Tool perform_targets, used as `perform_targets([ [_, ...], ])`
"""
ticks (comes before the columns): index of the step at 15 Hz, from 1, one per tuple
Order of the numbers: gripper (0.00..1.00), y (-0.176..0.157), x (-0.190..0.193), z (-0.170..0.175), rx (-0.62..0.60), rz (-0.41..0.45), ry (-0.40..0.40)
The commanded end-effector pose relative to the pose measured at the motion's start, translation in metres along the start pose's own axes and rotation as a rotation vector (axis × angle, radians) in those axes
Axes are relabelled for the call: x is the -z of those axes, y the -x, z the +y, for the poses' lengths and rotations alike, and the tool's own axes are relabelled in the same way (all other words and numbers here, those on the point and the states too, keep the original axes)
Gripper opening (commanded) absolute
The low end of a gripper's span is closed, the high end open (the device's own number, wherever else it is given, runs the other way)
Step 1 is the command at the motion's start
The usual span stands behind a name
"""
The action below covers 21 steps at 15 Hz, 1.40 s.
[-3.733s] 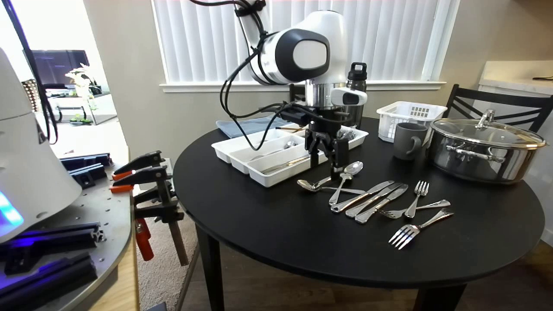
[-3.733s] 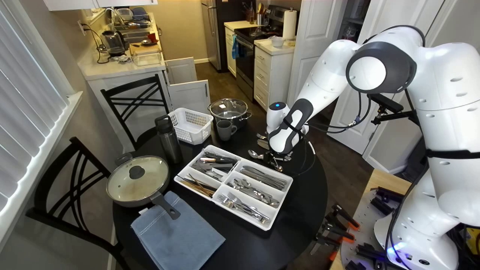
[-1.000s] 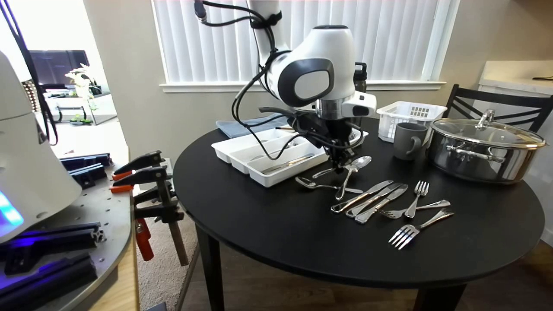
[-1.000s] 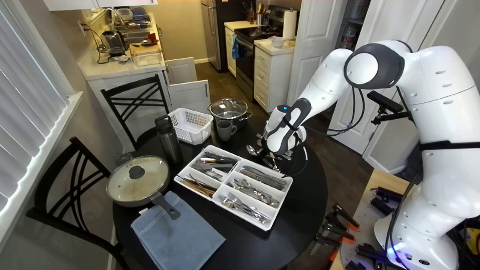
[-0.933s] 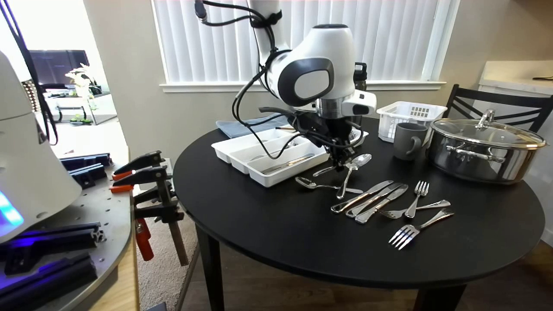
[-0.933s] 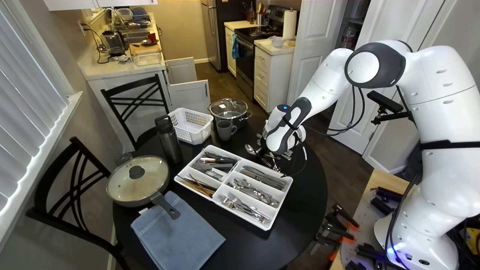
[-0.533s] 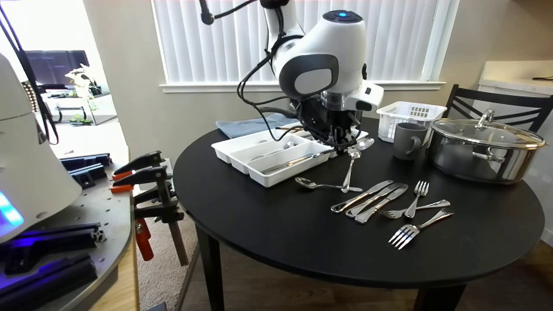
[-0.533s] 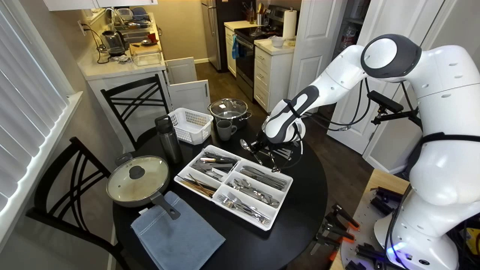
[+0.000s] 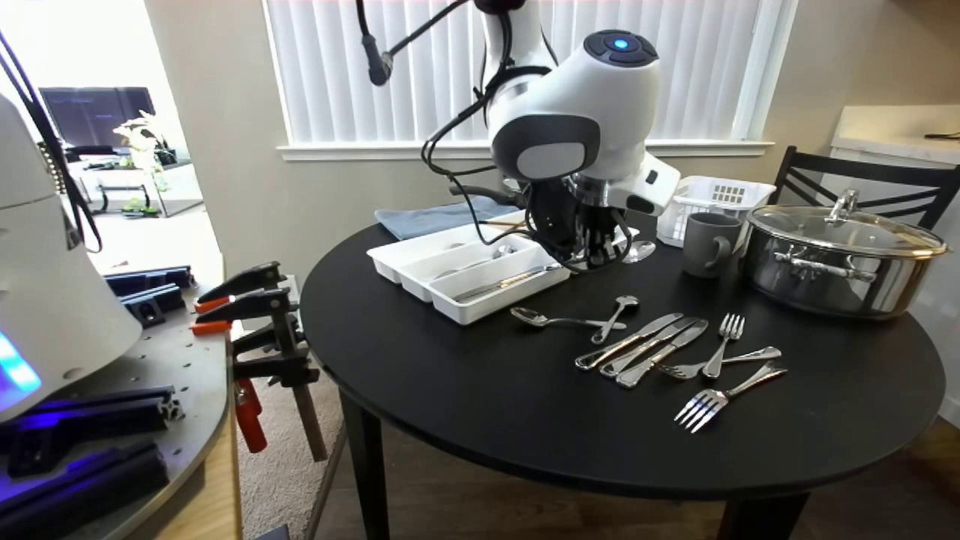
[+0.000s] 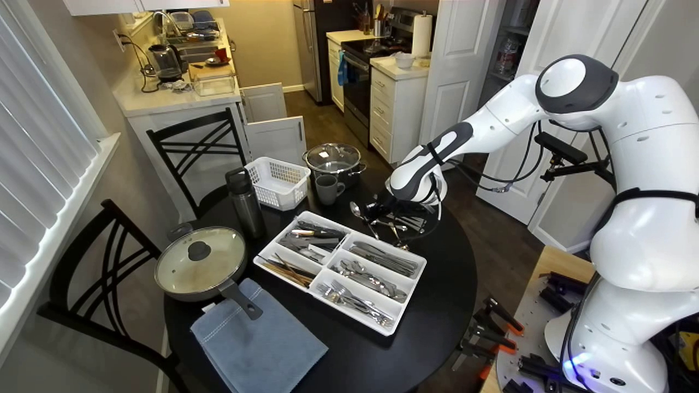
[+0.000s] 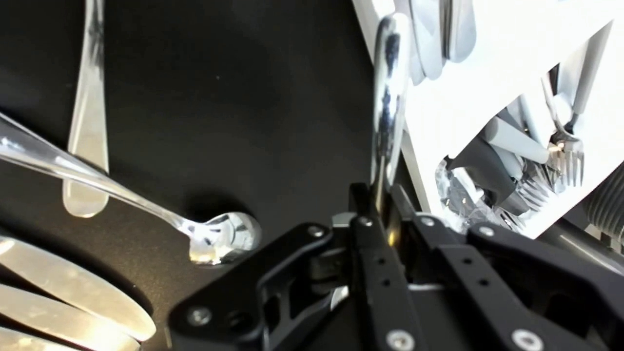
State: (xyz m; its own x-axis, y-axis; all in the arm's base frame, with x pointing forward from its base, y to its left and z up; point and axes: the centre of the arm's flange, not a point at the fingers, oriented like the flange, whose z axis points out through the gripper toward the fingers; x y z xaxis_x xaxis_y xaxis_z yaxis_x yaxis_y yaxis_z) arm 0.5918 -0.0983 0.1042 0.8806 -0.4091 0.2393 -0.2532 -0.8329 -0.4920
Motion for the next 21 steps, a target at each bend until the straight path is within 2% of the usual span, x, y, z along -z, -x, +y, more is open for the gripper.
perform_targets([
  [1, 0.03, 0.009, 0.008, -0.02, 0.16, -0.027, 0.013],
  [7, 0.03, 0.021, 0.034, -0.077, 0.452, -0.027, 0.033],
  [10, 0.03, 0.032, 0.043, -0.104, 0.505, -0.062, 0.06],
  [12, 0.03, 0.045, 0.045, -0.121, 0.497, -0.129, 0.098],
  [15, 0.03, 0.071, 0.048, -0.144, 0.54, -0.261, 0.113],
  [18, 0.03, 0.094, 0.047, -0.163, 0.529, -0.389, 0.141],
  [21, 0.03, 0.107, 0.043, -0.172, 0.477, -0.475, 0.221],
])
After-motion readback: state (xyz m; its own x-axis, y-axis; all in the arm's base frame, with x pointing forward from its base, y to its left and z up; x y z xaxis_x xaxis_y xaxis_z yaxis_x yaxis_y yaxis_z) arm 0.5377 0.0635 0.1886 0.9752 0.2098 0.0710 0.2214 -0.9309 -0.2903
